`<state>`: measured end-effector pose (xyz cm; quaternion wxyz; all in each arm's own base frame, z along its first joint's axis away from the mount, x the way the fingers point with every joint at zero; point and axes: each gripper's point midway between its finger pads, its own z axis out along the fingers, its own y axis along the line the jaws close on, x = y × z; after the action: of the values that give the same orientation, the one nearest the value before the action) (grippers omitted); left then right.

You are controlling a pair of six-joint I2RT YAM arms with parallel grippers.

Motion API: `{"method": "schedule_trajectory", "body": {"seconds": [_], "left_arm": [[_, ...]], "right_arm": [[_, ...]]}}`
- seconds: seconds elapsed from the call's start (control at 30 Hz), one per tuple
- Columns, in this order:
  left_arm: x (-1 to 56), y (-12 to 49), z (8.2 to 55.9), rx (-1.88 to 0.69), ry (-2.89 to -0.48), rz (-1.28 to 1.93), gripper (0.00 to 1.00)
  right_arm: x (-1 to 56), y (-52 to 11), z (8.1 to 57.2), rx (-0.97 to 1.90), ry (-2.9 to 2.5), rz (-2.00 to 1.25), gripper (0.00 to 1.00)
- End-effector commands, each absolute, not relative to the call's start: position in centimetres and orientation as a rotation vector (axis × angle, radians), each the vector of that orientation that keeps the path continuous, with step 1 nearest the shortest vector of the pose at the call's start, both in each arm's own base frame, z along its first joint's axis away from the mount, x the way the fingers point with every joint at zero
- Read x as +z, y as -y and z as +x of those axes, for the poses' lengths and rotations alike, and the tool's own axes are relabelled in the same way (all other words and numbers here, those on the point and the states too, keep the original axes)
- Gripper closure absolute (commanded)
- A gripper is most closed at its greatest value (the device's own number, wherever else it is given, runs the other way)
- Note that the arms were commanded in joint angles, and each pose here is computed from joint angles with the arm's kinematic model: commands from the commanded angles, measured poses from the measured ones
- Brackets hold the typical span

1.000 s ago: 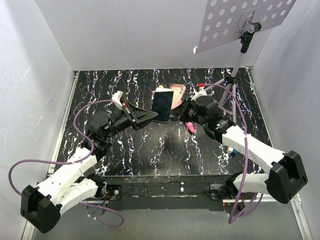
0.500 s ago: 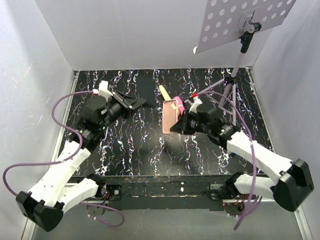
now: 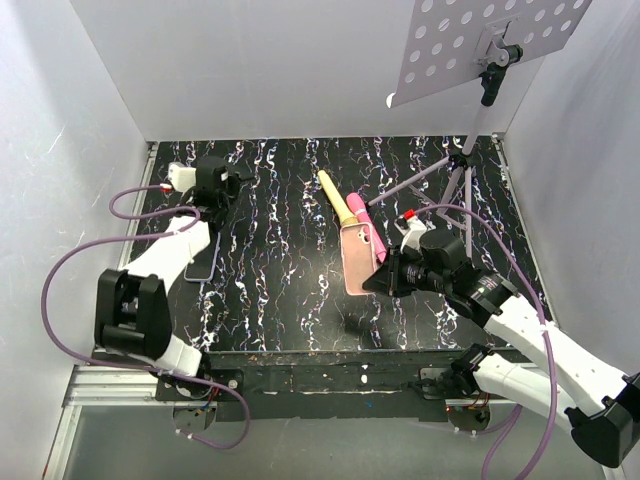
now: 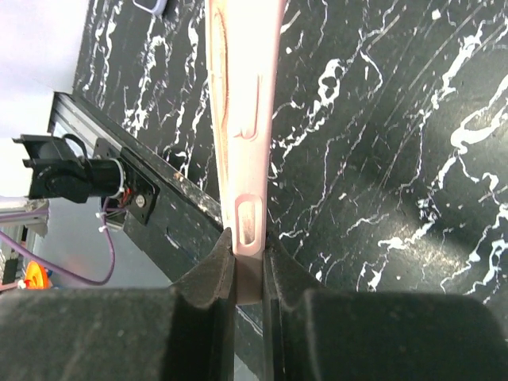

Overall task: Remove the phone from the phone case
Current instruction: Place the phone at the corner of the board.

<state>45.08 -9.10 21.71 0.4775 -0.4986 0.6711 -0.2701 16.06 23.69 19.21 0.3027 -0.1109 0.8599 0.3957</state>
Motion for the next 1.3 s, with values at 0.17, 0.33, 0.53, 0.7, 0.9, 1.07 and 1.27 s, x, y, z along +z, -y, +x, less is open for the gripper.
{"method": "schedule_trajectory", "body": {"seconds": [0.17, 0.33, 0.53, 0.7, 0.9, 1.07, 1.27], "left_arm": [[22.3, -0.1, 52.2, -0.598, -1.155, -1.466, 1.0], [19.5, -3.5, 54.0, -0.607, -1.029, -1.522, 1.0], [15.1, -6.4, 55.4, -0.539, -0.997, -1.593, 1.0], [12.6, -10.0, 56.4, -0.481, -0.961, -1.637, 1.0], [10.0, -11.0, 57.8, -0.471, -0.951, -1.686, 1.0], [9.1, -11.1, 58.5, -0.464, -0.959, -1.701, 0.93], [8.2, -11.0, 58.2, -0.434, -1.008, -1.716, 0.78]], "right_arm": [[20.3, -23.7, 15.0, 1.073, -2.318, -0.34, 0.99], [19.8, -23.4, 15.1, 1.023, -2.351, -0.374, 0.99], [19.9, -23.7, 15.1, 1.03, -2.357, -0.414, 0.99], [19.5, -23.6, 15.5, 1.02, -2.377, -0.416, 0.99], [19.2, -23.5, 15.7, 1.021, -2.397, -0.401, 0.99], [19.0, -23.4, 16.0, 1.021, -2.402, -0.377, 0.99], [19.2, -23.3, 16.0, 1.03, -2.395, -0.367, 0.99]]}}
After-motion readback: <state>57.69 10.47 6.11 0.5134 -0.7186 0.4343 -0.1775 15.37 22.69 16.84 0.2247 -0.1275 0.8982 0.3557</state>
